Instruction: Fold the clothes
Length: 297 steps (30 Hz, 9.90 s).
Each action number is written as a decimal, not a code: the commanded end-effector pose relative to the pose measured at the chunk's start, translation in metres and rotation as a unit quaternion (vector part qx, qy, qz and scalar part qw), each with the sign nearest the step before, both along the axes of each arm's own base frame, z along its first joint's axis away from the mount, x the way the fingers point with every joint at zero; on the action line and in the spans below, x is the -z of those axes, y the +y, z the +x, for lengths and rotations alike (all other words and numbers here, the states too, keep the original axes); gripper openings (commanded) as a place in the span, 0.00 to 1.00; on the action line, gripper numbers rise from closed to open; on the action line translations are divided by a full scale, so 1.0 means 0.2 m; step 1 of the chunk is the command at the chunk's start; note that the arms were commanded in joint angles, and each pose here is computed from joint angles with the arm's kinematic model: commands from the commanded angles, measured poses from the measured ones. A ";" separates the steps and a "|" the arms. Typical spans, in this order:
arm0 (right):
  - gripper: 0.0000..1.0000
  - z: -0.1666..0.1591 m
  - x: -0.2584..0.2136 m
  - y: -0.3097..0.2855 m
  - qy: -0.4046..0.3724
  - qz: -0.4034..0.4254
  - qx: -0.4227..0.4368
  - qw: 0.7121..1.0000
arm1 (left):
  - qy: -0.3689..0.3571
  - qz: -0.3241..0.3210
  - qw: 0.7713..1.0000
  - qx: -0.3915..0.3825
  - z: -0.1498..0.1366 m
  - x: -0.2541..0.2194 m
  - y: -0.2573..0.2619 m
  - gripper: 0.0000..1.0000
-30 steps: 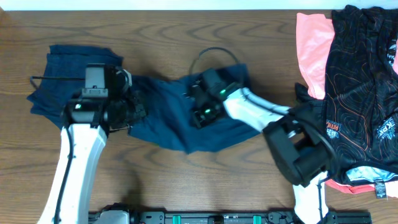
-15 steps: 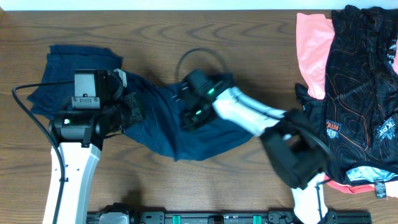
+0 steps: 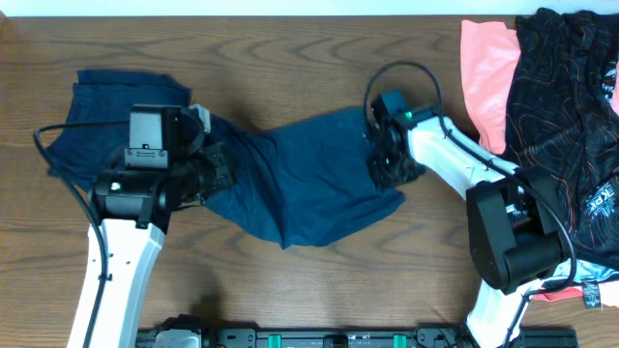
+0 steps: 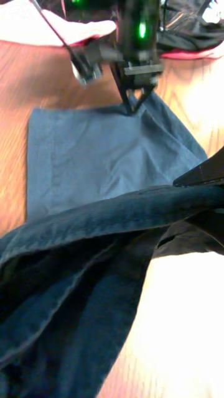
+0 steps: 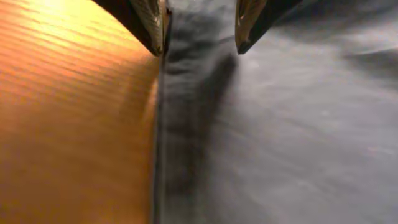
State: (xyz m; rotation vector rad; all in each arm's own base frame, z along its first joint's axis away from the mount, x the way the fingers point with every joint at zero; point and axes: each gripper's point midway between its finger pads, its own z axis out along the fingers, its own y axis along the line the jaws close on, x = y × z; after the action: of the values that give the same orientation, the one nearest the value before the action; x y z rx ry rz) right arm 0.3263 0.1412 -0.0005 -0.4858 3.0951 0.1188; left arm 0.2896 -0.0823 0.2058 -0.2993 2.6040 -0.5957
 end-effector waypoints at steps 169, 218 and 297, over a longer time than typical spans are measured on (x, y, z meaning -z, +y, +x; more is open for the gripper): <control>0.81 0.04 -0.90 -0.22 -0.200 0.034 0.086 0.975 | -0.078 0.071 0.971 -0.217 0.60 0.33 1.16 0.88; 0.83 0.02 -0.88 -0.29 -0.190 0.016 0.128 0.973 | -0.088 0.397 0.914 -0.007 0.95 0.56 0.51 0.91; 0.99 -0.84 -1.36 -0.71 -0.635 0.094 0.181 0.745 | -0.188 0.098 0.975 0.064 -0.41 0.01 0.09 0.98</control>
State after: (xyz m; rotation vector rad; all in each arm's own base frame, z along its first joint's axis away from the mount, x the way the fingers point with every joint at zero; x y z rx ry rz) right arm 0.1532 -0.0024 0.2874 0.1248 1.7321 0.0643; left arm 0.2076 -0.0622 0.2027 0.0449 2.3052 -0.3706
